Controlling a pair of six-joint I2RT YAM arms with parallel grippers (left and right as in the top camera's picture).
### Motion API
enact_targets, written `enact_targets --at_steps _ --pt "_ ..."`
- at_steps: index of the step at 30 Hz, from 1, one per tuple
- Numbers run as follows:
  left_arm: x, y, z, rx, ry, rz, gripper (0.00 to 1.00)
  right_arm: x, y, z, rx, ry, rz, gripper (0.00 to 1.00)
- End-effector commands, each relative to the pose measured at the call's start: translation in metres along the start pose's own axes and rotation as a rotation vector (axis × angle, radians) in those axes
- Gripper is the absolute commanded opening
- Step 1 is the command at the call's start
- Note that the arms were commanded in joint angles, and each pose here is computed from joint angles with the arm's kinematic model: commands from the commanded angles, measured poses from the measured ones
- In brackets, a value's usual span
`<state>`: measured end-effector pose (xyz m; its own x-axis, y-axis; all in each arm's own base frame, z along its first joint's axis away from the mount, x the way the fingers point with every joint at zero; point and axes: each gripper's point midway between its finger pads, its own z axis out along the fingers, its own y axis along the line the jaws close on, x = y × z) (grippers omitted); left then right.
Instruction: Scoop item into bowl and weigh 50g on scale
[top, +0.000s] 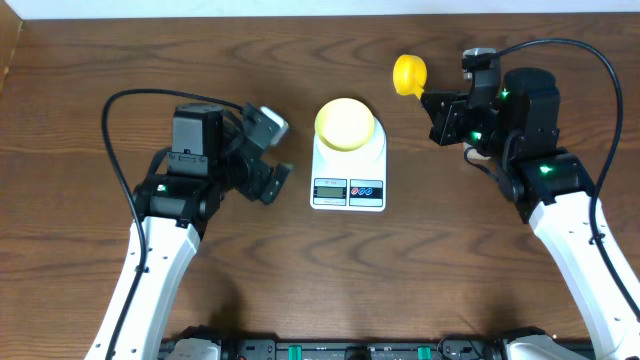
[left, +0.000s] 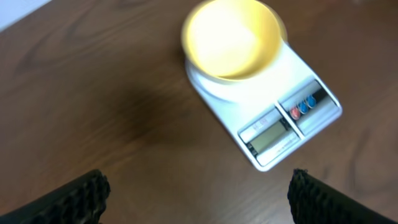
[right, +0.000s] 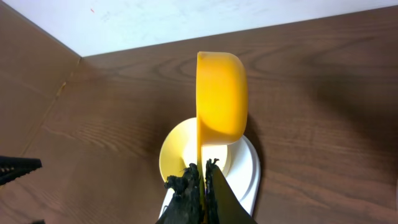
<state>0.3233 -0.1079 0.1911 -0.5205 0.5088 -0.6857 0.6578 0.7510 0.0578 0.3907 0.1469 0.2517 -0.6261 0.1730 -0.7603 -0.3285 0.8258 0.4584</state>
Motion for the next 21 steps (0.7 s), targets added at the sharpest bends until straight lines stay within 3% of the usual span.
enact_targets --at_steps 1,9,21 --pt "0.001 -0.019 -0.005 0.111 -0.022 0.308 0.94 -0.008 0.004 -0.007 -0.002 -0.019 -0.025 0.01" --pt "0.021 -0.02 -0.026 0.251 -0.105 0.383 0.94 -0.008 0.003 -0.007 -0.002 -0.02 -0.025 0.01" --pt "0.037 0.011 -0.024 0.226 -0.108 0.308 0.94 -0.007 0.003 -0.007 -0.001 -0.017 -0.024 0.01"
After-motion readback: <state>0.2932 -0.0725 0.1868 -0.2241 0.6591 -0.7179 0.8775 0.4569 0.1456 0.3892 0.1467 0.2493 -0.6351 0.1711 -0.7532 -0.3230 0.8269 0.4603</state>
